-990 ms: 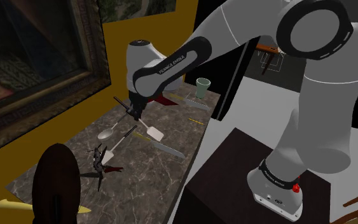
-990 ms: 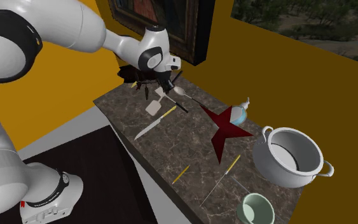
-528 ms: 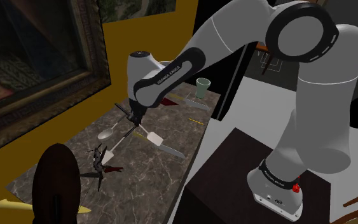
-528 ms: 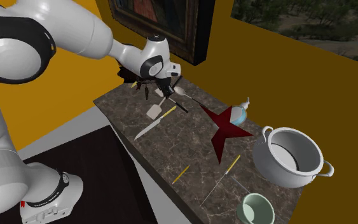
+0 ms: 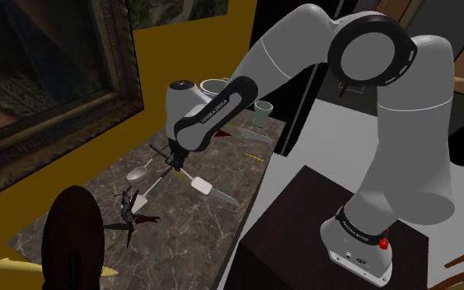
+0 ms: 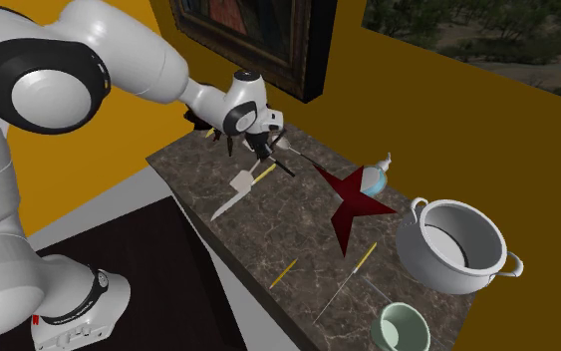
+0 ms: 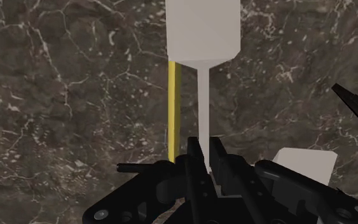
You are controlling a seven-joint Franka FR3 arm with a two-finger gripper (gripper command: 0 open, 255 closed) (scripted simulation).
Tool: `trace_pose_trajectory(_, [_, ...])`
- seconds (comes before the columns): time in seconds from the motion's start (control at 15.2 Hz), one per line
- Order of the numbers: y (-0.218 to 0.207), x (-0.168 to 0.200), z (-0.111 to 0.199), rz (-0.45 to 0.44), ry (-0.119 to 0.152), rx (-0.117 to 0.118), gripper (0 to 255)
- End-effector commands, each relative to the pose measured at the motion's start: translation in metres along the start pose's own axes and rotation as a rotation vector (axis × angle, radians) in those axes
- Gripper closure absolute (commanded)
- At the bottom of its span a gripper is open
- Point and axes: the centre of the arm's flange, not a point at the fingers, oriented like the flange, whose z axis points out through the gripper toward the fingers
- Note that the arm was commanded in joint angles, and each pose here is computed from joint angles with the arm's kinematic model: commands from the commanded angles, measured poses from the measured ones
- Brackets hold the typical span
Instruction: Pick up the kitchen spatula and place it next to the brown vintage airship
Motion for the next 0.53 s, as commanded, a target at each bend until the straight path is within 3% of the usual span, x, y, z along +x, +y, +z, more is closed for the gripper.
trace_pose_trajectory(0.0, [0.000, -0.001, 0.012, 0.000, 0.000, 0.000, 255])
trace_pose_trajectory(0.46, [0.000, -0.004, 0.049, 0.000, 0.000, 0.000, 255])
